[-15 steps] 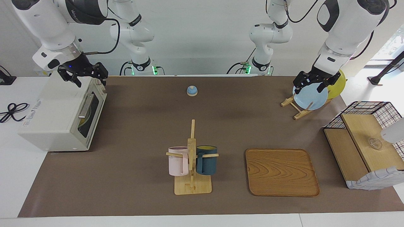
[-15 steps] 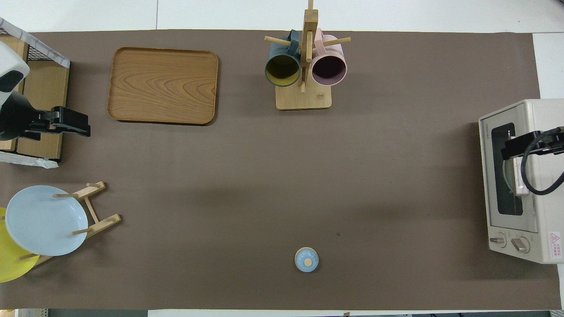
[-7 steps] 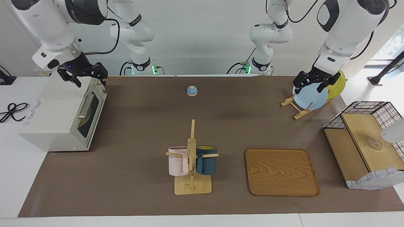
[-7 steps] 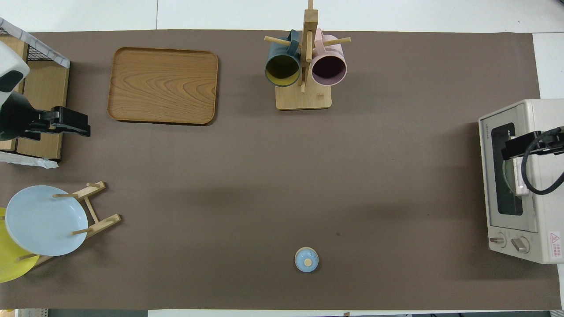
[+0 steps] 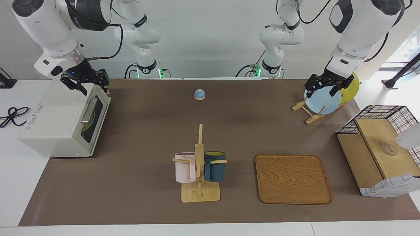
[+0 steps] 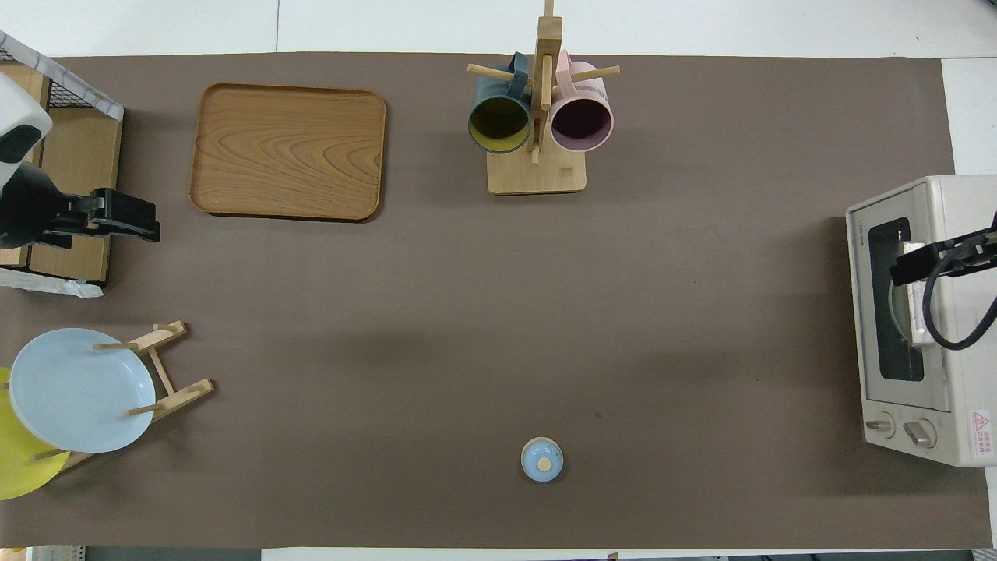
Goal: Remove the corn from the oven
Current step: 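Reach the right gripper into the open toaster oven toward the plate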
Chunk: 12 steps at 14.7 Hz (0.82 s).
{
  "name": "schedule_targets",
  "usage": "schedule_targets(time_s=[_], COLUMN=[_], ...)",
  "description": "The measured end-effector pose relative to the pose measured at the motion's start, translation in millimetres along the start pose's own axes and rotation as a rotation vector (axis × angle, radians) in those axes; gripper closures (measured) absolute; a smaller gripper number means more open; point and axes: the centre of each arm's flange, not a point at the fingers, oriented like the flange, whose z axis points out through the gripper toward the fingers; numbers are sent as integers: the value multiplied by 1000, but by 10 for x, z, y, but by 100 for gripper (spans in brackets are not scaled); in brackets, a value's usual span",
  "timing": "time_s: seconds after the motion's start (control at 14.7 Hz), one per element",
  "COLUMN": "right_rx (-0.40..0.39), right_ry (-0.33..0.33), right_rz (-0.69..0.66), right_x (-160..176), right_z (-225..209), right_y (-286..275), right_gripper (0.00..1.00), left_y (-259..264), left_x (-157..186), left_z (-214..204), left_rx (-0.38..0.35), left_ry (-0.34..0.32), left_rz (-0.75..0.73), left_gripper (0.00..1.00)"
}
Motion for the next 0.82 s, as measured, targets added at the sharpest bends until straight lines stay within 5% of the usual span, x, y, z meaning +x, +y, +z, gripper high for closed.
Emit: schedule_targets(time_s=[0.41, 0.82], right_rx=[-13, -7], right_ry=[75, 70], right_rz=[56, 133], right_x=[-175, -258], right_z=[552, 811], right_y=[438, 652], right_gripper=[98, 99], left_y=[0, 0], left_x=[0, 0], left_z=[0, 0], left_rx=[0, 0], left_ry=[0, 0], left_rz=[0, 0], left_gripper=[0, 0])
